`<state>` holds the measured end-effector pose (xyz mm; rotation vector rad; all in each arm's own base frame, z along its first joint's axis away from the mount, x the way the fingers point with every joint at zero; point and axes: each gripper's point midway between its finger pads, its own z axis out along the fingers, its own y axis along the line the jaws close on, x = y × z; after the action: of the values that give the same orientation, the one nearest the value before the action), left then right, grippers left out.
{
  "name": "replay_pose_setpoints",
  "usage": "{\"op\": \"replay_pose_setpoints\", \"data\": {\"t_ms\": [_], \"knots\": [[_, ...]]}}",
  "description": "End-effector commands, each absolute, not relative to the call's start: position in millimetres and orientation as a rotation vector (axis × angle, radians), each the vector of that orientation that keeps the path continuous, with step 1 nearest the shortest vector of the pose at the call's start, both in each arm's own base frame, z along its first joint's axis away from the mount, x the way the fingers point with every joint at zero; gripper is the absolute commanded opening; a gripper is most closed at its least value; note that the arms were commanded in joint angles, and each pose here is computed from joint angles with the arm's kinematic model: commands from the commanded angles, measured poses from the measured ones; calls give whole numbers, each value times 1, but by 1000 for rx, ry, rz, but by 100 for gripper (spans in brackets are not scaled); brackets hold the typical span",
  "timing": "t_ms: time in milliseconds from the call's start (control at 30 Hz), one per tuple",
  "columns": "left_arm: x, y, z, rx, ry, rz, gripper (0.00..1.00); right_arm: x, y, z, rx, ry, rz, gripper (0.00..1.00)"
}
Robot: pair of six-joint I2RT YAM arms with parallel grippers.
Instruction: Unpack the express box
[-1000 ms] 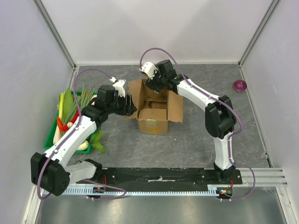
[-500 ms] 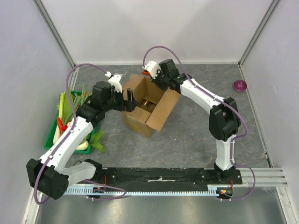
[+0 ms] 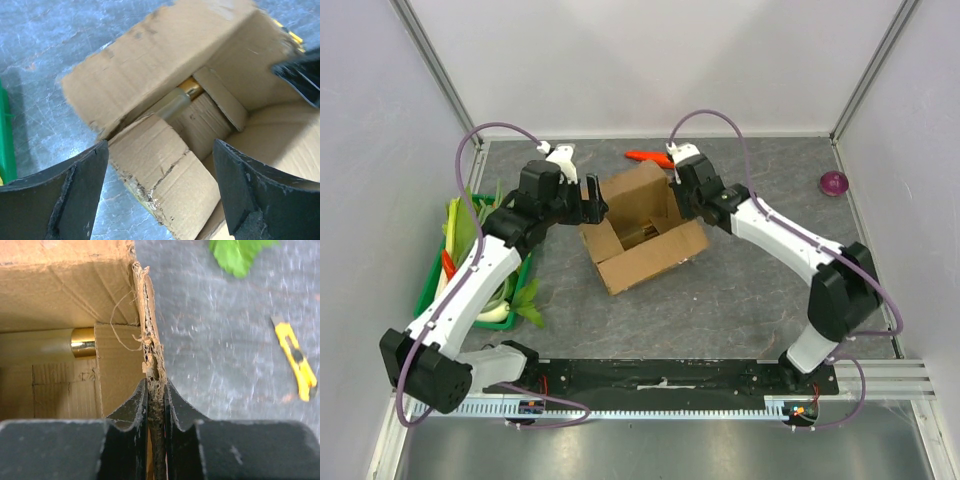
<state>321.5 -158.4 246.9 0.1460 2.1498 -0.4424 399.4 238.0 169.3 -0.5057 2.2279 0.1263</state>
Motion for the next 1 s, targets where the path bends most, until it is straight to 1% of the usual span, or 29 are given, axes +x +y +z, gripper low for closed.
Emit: {"op": "replay_pose_setpoints", "data": {"t_ms": [0, 133, 200, 267, 367, 400, 467, 500, 600, 700, 967], "knots": [[329, -153, 242, 24, 2207, -414, 89, 385, 217, 202, 28, 2118, 116, 6], [330, -159, 226, -2, 2268, -434, 87, 365, 214, 204, 192, 2031, 89, 4], [329, -159, 219, -31, 2308, -426, 86, 357, 215, 207, 215, 1983, 32, 3], [329, -153, 211, -60, 2330, -383, 86, 353, 219, 206, 238, 1971, 26, 5], [329, -150, 204, -64, 2350, -333, 86, 352, 224, 200, 241, 1980, 30, 20], [327, -149, 196, -58, 2384, -318, 86, 351, 227, 198, 237, 1986, 34, 28], [327, -147, 191, -67, 2413, -275, 86, 349, 230, 191, 228, 2004, 43, 38], [325, -147, 181, -64, 2449, -250, 86, 349, 232, 188, 221, 2012, 44, 45], [327, -146, 174, -68, 2472, -210, 87, 348, 235, 181, 201, 2035, 46, 53], [329, -150, 173, -62, 2476, -207, 90, 348, 239, 173, 184, 2055, 51, 56], [335, -159, 162, 13, 2513, -97, 95, 348, 244, 163, 146, 2082, 42, 60]]}}
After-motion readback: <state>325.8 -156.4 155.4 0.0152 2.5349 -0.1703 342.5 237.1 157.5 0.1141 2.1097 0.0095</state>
